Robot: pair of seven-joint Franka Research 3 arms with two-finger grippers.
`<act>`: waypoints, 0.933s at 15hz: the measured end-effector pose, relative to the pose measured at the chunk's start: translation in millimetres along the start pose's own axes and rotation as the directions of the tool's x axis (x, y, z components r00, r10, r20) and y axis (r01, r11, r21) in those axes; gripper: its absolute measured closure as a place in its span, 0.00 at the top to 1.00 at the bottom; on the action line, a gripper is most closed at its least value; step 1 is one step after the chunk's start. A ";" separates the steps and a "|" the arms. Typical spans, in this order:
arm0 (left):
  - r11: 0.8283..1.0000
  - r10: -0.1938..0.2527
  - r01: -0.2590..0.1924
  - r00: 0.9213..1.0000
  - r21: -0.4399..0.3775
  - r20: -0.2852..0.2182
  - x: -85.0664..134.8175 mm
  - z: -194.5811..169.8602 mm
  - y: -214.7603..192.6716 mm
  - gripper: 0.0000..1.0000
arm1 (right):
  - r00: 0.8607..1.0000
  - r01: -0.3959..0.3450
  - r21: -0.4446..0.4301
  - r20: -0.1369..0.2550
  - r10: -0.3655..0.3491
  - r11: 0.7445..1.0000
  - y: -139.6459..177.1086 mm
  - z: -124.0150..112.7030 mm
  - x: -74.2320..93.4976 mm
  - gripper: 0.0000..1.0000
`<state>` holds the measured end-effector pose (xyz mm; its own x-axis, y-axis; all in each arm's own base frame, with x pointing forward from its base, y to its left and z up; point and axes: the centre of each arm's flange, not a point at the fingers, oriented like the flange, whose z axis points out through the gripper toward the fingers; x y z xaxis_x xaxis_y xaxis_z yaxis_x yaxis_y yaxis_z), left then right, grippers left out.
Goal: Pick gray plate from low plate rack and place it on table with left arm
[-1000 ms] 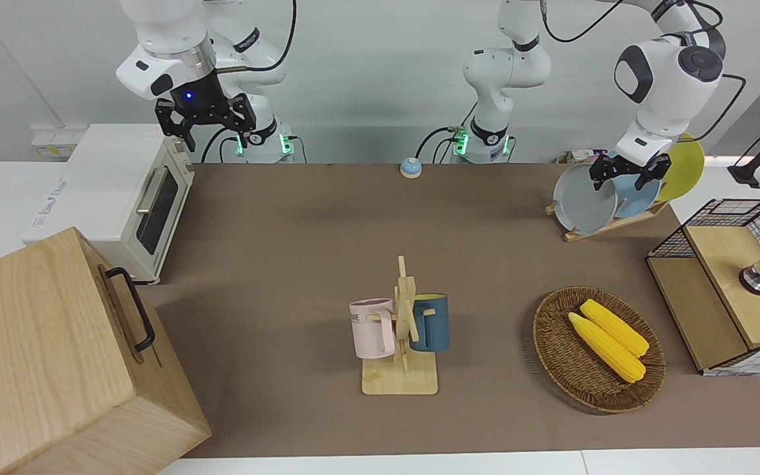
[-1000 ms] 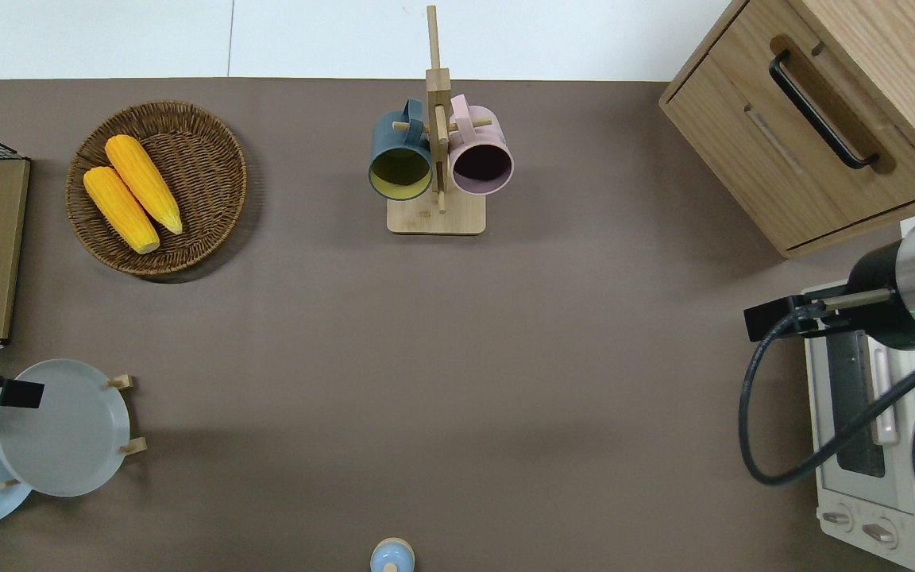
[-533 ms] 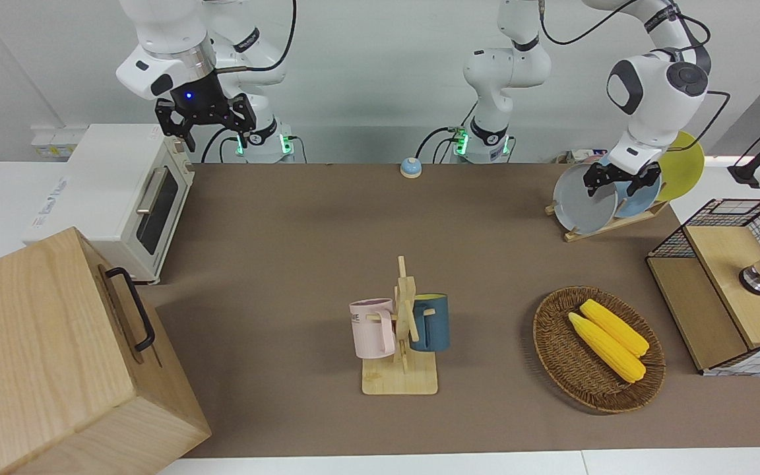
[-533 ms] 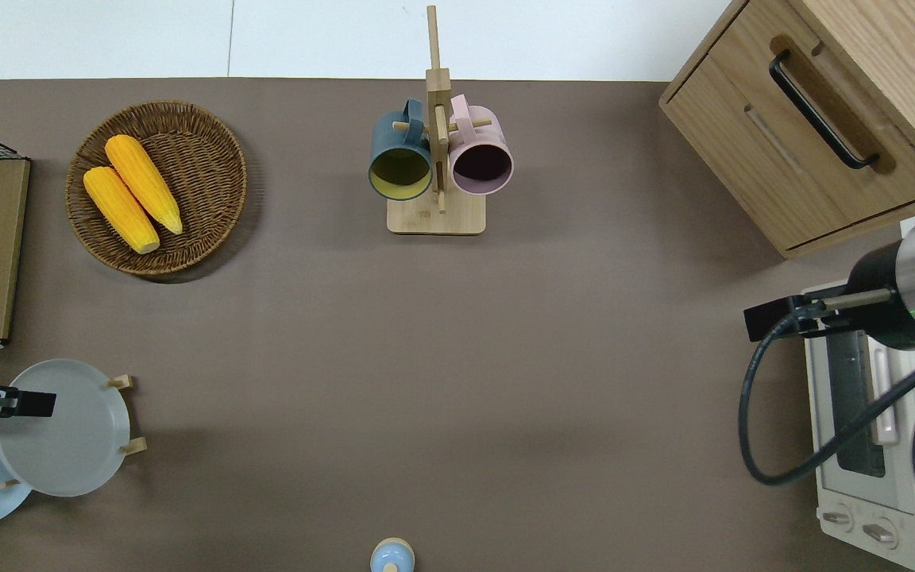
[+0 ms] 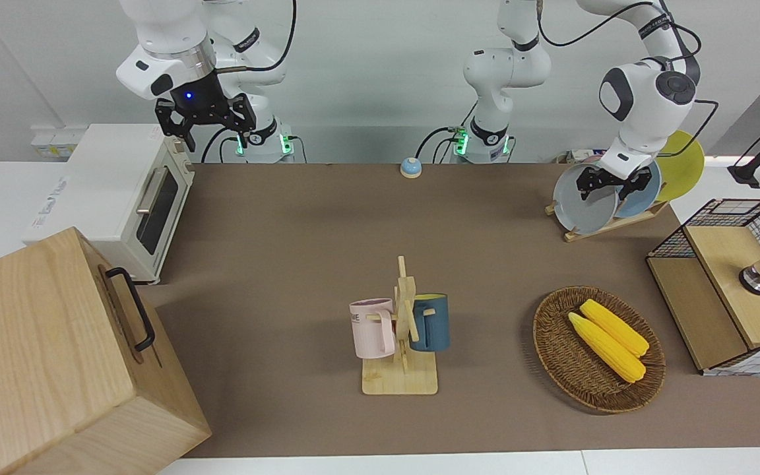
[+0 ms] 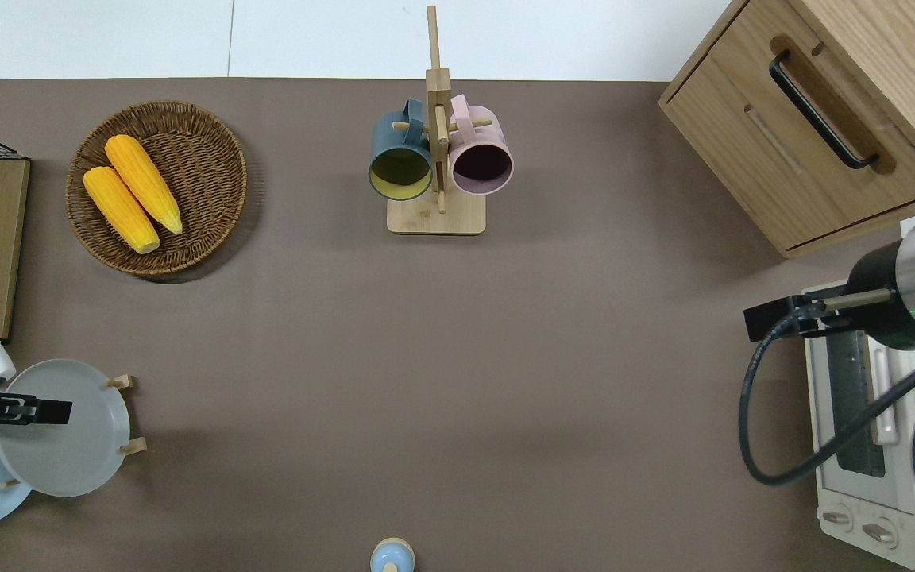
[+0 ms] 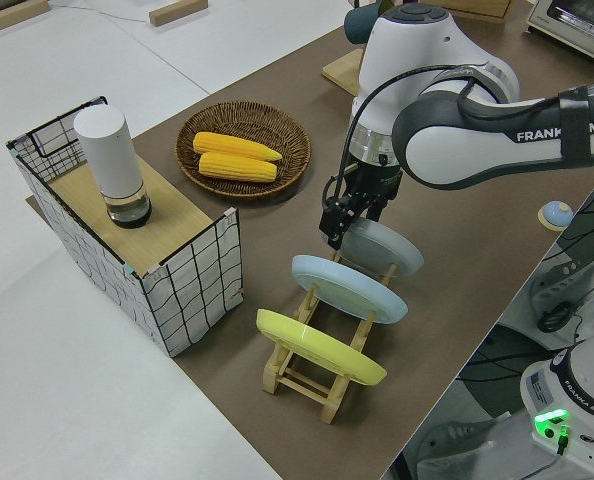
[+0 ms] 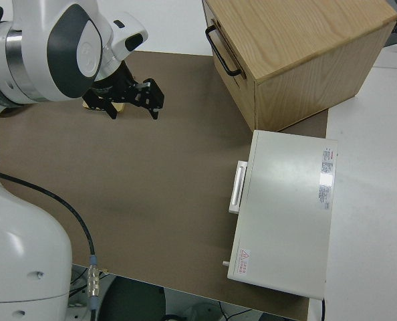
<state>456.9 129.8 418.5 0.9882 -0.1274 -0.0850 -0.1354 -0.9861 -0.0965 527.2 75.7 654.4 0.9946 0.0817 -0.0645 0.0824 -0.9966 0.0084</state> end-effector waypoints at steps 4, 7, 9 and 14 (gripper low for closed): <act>1.000 0.000 0.000 1.000 0.000 -0.001 -0.3 0.3 0.0 0.61 | 1.000 0.000 0.000 0.000 0.000 1.000 0.0 0.0 0.0 0.99; 1.000 0.000 0.000 1.000 0.000 -0.002 -0.4 -0.3 -0.2 0.30 | 1.000 0.000 0.000 0.000 0.000 1.000 0.0 0.0 0.0 0.99; 1.000 -0.003 0.003 1.000 -0.002 -0.007 -0.4 -1.7 0.2 0.11 | 1.000 0.000 0.000 0.000 0.000 1.000 0.0 0.0 0.0 0.99; 1.000 -0.006 0.006 1.000 -0.001 -0.012 -0.8 -4.5 1.4 0.11 | 1.000 0.000 0.000 0.000 0.000 1.000 0.0 0.0 0.0 0.99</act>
<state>456.3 128.1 422.9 0.9897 -0.1230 -0.0728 -0.1297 -0.9869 -0.0957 527.2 75.7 654.4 0.9946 0.0817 -0.0645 0.0824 -0.9966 0.0084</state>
